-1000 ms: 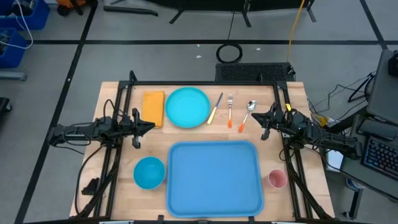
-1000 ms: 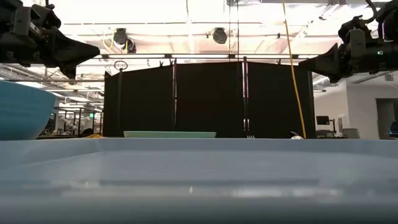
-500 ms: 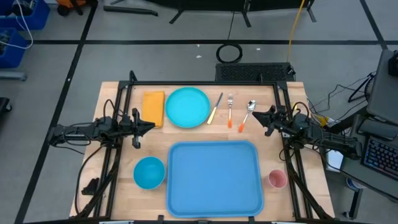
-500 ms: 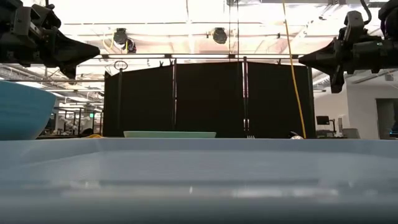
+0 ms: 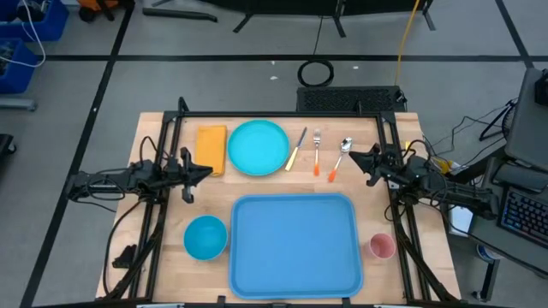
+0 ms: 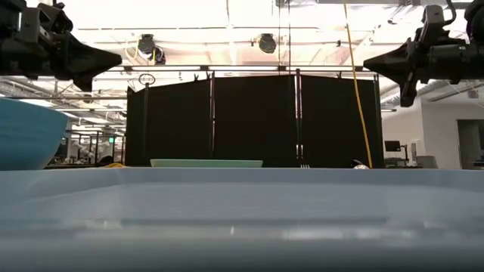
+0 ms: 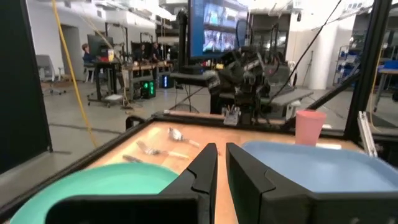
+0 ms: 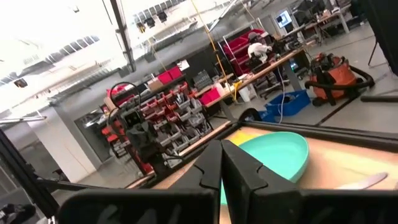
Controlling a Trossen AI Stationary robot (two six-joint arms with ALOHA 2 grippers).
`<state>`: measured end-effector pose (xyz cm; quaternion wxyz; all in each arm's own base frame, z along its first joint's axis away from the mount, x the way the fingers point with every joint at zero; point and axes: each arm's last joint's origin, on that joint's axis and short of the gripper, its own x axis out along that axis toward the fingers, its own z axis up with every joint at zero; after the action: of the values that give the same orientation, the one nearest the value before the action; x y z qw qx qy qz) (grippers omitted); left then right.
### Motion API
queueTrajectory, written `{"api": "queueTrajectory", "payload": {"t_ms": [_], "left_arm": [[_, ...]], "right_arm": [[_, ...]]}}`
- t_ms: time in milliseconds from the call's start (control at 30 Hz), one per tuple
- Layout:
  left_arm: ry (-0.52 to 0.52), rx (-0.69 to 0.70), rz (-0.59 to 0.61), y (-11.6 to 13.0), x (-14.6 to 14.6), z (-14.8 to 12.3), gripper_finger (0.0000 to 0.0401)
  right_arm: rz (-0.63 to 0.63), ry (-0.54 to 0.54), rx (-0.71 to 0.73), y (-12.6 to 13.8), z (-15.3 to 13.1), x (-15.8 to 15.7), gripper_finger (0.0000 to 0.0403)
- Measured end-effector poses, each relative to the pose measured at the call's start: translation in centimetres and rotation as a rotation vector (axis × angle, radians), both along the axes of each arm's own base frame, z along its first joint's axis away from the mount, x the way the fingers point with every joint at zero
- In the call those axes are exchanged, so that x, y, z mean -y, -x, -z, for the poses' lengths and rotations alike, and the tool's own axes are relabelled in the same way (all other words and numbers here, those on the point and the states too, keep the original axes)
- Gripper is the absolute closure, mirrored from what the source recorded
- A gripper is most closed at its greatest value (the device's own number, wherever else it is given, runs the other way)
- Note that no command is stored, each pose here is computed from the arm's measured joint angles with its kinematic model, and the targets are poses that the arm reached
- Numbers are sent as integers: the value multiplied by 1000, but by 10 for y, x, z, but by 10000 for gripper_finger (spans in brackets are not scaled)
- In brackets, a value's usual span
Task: Set up tray
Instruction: Put the green plate on the blue serving tray
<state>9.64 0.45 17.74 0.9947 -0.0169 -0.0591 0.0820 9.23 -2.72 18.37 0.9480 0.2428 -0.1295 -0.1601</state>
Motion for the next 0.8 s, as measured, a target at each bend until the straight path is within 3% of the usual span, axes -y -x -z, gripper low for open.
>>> {"api": "queueTrajectory", "payload": {"t_ms": [367,500,667,800], "left_arm": [[42,-12,-7,0,0,2,364],[57,9,-9,0,0,0,364],[89,35,-26,0,-1,-2,364],[132,40,-24,0,-1,-2,364]], "right_arm": [[-7,-106,-61,-7,8,2,403],[-45,-34,-44,-12,3,2,403],[-214,80,26,-20,-7,-5,403],[-324,211,-146,-31,7,-12,403]]}}
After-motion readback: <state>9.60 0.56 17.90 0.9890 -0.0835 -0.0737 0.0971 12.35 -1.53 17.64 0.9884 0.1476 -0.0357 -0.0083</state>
